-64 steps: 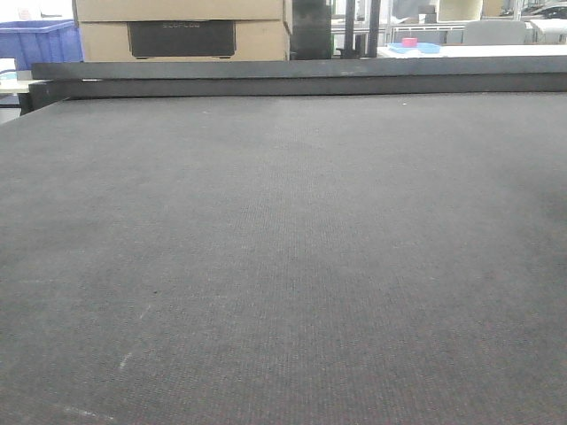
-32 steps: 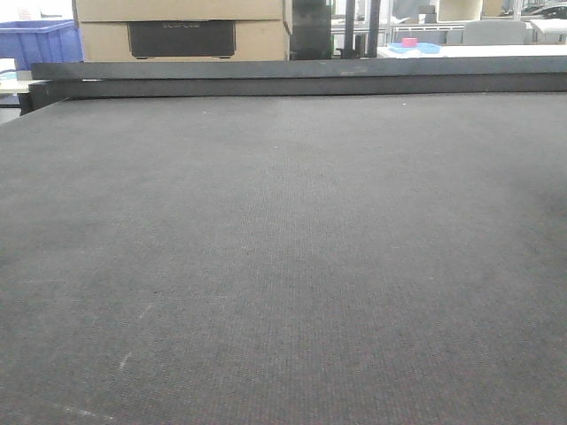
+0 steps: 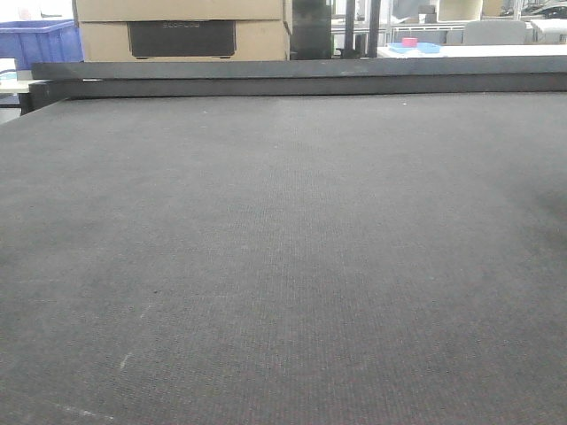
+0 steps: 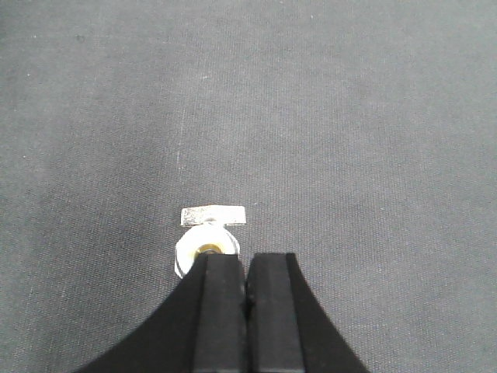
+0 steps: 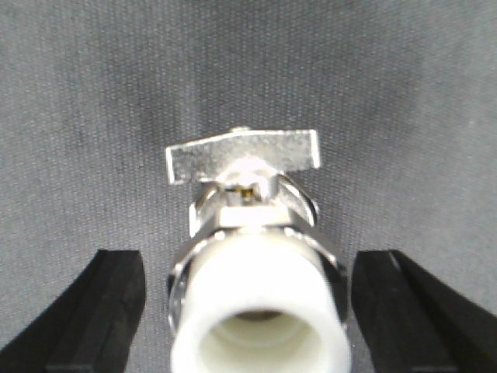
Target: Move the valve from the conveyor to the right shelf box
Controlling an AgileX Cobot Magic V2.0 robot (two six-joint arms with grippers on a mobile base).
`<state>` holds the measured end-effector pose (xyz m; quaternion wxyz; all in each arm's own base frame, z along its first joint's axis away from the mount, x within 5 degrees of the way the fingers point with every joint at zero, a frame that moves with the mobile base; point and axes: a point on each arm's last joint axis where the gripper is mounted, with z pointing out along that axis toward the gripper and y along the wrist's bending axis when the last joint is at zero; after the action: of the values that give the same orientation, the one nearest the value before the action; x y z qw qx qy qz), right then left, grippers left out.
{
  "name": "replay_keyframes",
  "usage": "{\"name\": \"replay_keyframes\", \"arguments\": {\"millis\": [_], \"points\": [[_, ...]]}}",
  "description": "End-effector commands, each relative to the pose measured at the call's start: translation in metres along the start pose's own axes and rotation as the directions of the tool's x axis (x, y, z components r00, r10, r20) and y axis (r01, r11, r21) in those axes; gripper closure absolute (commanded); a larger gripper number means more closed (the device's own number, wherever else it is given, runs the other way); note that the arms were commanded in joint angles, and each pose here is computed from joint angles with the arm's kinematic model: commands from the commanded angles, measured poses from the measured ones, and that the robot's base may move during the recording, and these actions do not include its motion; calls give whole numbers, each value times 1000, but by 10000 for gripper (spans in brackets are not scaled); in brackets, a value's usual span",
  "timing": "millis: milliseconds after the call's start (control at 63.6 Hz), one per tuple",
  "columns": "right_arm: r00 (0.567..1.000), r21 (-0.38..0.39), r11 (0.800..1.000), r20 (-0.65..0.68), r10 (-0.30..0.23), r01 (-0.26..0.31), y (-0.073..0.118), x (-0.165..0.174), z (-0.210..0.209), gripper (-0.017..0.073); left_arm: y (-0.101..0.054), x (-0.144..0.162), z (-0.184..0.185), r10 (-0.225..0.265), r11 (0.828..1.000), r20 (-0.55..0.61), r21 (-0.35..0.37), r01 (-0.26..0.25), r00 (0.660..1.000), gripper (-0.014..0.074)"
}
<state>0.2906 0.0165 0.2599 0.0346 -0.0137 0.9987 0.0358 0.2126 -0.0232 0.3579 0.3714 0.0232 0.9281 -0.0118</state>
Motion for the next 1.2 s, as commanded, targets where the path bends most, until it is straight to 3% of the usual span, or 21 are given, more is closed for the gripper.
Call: {"name": "replay_keyframes", "arguments": {"millis": [0, 1180], "points": [[1000, 5, 1000, 18, -9, 8, -1, -3, -1, 129, -1, -2, -2, -9, 1000, 15, 10, 8, 1000, 704], [999, 36, 999, 36, -22, 20, -4, -5, -1, 136, -1, -2, -2, -9, 1000, 15, 10, 8, 1000, 704]]}}
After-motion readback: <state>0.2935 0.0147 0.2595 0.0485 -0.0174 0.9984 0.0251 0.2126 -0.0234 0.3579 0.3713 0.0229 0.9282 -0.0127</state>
